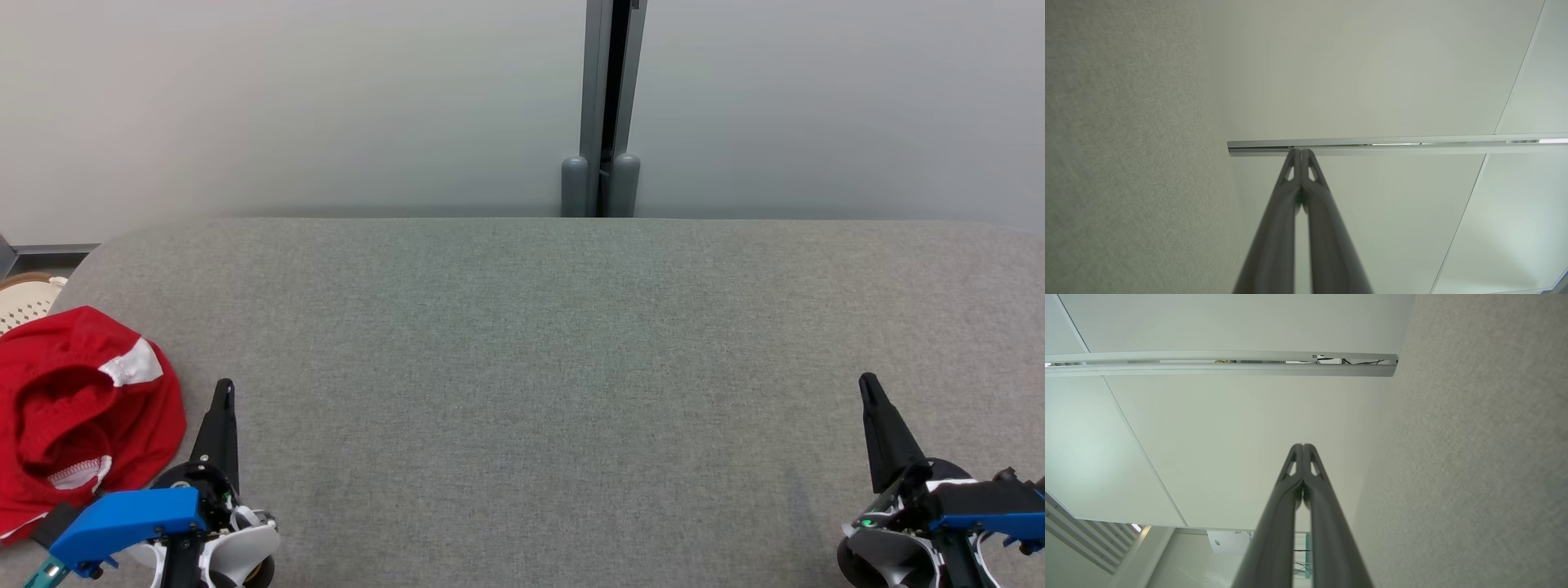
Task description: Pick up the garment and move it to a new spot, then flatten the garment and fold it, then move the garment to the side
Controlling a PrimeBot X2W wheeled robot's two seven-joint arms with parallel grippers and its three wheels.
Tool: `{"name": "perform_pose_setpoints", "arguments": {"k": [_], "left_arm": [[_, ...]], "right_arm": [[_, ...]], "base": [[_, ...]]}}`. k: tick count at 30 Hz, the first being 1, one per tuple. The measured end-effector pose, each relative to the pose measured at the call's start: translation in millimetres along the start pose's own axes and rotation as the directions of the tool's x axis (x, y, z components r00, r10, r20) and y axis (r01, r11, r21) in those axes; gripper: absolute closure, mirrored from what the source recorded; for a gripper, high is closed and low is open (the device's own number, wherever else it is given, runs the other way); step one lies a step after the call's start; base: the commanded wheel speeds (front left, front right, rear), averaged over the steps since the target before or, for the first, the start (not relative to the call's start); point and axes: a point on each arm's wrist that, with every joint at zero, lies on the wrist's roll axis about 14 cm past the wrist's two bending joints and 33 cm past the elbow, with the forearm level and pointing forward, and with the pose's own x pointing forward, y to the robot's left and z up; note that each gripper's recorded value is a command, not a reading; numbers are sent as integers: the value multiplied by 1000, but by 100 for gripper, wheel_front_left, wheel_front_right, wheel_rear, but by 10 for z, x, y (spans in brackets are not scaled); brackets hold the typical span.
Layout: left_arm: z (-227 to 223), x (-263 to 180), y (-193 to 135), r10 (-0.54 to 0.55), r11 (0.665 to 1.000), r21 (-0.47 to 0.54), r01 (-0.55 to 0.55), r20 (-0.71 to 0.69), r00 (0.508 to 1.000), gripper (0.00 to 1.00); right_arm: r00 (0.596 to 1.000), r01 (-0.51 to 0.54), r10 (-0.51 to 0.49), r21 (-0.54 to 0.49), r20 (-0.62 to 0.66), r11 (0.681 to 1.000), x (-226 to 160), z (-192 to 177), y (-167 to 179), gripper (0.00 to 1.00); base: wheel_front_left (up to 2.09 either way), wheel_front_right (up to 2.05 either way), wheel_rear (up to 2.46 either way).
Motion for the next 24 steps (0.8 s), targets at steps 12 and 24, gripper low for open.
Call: {"name": "perform_pose_setpoints", "arguments": {"k": [12,24], "left_arm": [[0,0,0,0,1000,0,0,0,1000,100],[0,0,0,0,1000,0,0,0,1000,100]], "right_arm": [[1000,0,0,0,0,1000,0,0,0,100],[1000,0,0,0,0,1000,0,0,0,100]], "base": [[0,0,0],[0,0,0]]}}
